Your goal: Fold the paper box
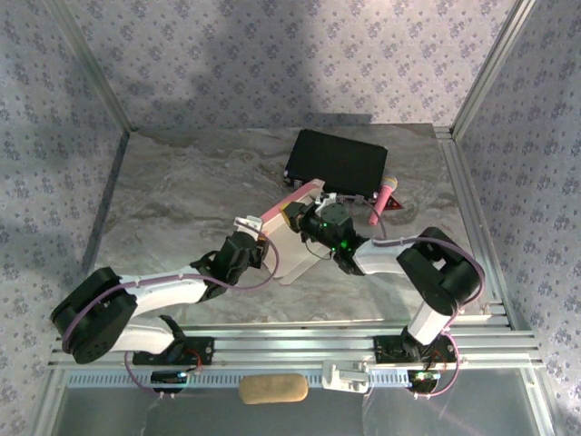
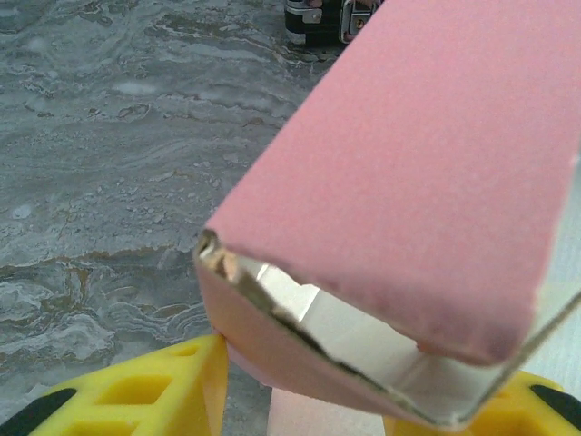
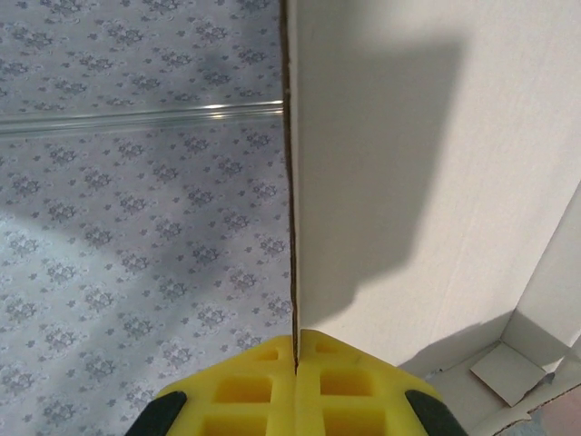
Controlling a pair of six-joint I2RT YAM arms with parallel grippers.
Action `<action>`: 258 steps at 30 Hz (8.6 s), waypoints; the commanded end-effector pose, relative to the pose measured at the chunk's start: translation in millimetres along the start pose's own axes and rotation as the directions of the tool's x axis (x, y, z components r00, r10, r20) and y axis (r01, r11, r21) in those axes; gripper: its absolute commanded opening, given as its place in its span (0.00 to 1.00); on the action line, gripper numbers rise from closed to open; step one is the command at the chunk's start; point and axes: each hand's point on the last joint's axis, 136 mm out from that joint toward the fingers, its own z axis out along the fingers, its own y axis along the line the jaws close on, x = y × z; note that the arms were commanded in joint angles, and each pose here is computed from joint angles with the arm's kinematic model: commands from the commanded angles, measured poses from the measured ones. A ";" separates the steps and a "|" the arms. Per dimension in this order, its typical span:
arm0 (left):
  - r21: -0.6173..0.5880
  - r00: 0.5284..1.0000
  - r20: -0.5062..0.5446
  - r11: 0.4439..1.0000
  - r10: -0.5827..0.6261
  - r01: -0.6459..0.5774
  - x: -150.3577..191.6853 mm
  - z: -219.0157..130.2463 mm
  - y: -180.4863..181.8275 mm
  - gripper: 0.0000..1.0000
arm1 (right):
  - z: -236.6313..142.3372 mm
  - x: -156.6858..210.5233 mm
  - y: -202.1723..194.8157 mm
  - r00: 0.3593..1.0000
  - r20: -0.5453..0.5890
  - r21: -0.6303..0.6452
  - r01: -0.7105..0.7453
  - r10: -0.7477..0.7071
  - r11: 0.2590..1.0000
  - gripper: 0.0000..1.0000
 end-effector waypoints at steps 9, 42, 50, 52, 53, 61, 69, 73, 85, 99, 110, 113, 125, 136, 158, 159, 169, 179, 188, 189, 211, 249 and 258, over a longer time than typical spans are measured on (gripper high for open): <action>0.084 0.993 0.019 0.989 -0.120 0.118 -16.0 9.7 20.2 0.44 | 16.9 -1.6 -19.1 0.989 0.133 -0.042 0.075 -0.068 0.996 0.00; 0.258 0.966 -0.111 0.932 -0.233 0.255 -0.1 -75.4 17.4 0.63 | -43.5 5.0 -58.0 0.866 0.500 0.099 -0.073 0.014 0.992 0.00; 0.182 0.963 -0.066 0.945 -0.263 0.270 8.8 -64.6 36.0 0.48 | -54.9 -0.1 -42.9 0.875 0.485 0.085 -0.035 -0.011 0.996 0.00; 0.179 0.964 -0.080 0.948 -0.254 0.265 11.1 -55.3 33.7 0.47 | -56.8 -2.1 -40.6 0.874 0.485 0.076 -0.031 -0.010 0.997 0.00; 0.183 0.964 -0.094 0.948 -0.249 0.262 12.0 -49.5 30.9 0.46 | -58.2 -3.8 -42.1 0.874 0.487 0.079 -0.030 -0.012 0.996 0.00; 0.282 0.986 -0.056 0.945 -0.159 0.168 0.8 -27.4 -1.8 0.43 | -54.6 -10.9 -42.6 0.885 0.464 0.047 -0.064 0.035 0.997 0.00; 0.393 0.994 0.021 0.916 -0.104 0.087 -6.7 -26.6 -26.0 0.47 | -53.6 -15.9 -38.1 0.887 0.459 0.026 -0.065 0.046 0.998 0.00; 0.394 0.997 0.009 0.916 -0.080 0.070 -8.1 -20.9 -31.2 0.46 | -47.8 -14.9 -34.8 0.891 0.450 0.008 -0.064 0.054 0.998 0.00; 0.352 0.998 0.036 0.935 -0.057 0.041 -17.0 -10.2 -35.2 0.44 | -49.7 -15.4 -33.5 0.893 0.446 -0.008 -0.066 0.063 0.998 0.00; 0.259 0.997 0.050 0.965 -0.057 0.042 -14.5 1.9 -31.5 0.41 | -47.1 -10.6 -35.5 0.900 0.431 -0.010 -0.064 0.062 0.998 0.00; 0.137 0.996 0.075 0.990 -0.039 0.029 -9.3 8.7 -23.6 0.35 | -43.7 -5.5 -42.9 0.905 0.422 -0.018 -0.057 0.059 0.998 0.00; 0.113 0.996 0.078 0.993 -0.032 0.023 -7.1 11.4 -23.7 0.30 | -43.7 -4.2 -44.4 0.906 0.419 -0.017 -0.059 0.061 0.998 0.00; 0.040 0.996 0.088 0.999 -0.017 0.014 2.3 24.2 -29.9 0.16 | -44.2 -2.4 -41.9 0.908 0.415 -0.023 -0.060 0.064 0.998 0.00; -0.010 0.997 0.070 1.000 -0.014 0.015 12.1 35.2 -26.1 0.35 | -46.1 -1.6 -42.4 0.909 0.410 -0.021 -0.065 0.068 0.998 0.00; 0.365 0.995 0.093 0.929 0.023 -0.056 -2.0 -28.6 -66.7 0.72 | -49.8 -14.1 -45.2 0.902 0.427 0.002 -0.077 0.069 0.997 0.00; 0.378 0.995 0.094 0.924 0.017 -0.051 -2.6 -35.6 -65.7 0.79 | -50.3 -14.9 -45.5 0.901 0.428 0.004 -0.077 0.068 0.997 0.00; 0.291 0.981 0.120 0.950 -0.152 0.112 4.9 -71.1 -6.8 0.45 | -49.8 -16.4 -39.7 0.900 0.429 -0.012 -0.071 0.069 0.997 0.00; 0.277 0.973 -0.021 0.934 -0.229 0.226 4.2 -30.4 15.4 0.40 | -48.7 -14.4 -38.6 0.902 0.426 -0.009 -0.065 0.063 0.998 0.00; 0.406 0.991 -0.009 0.905 -0.137 0.128 -9.5 -10.5 -22.2 0.38 | -48.4 -15.3 -37.8 0.904 0.424 -0.005 -0.064 0.060 0.998 0.00; 0.411 0.991 -0.005 0.904 -0.132 0.122 -10.6 -11.4 -24.1 0.38 | -48.4 -15.5 -37.9 0.903 0.424 -0.005 -0.064 0.060 0.998 0.00; 0.344 0.998 -0.023 0.937 -0.064 0.068 -10.2 13.5 -38.9 0.27 | -42.8 -11.7 -42.7 0.908 0.415 0.004 -0.067 0.060 0.998 0.00; 0.109 0.999 -0.017 0.993 -0.033 0.035 -0.6 51.9 -39.3 0.17 | -43.3 -14.8 -45.9 0.907 0.413 0.000 -0.082 0.075 0.997 0.00; 0.112 0.999 -0.036 0.993 -0.034 0.038 1.4 59.1 -39.5 0.11 | -44.9 -18.7 -43.6 0.906 0.416 -0.008 -0.085 0.080 0.996 0.00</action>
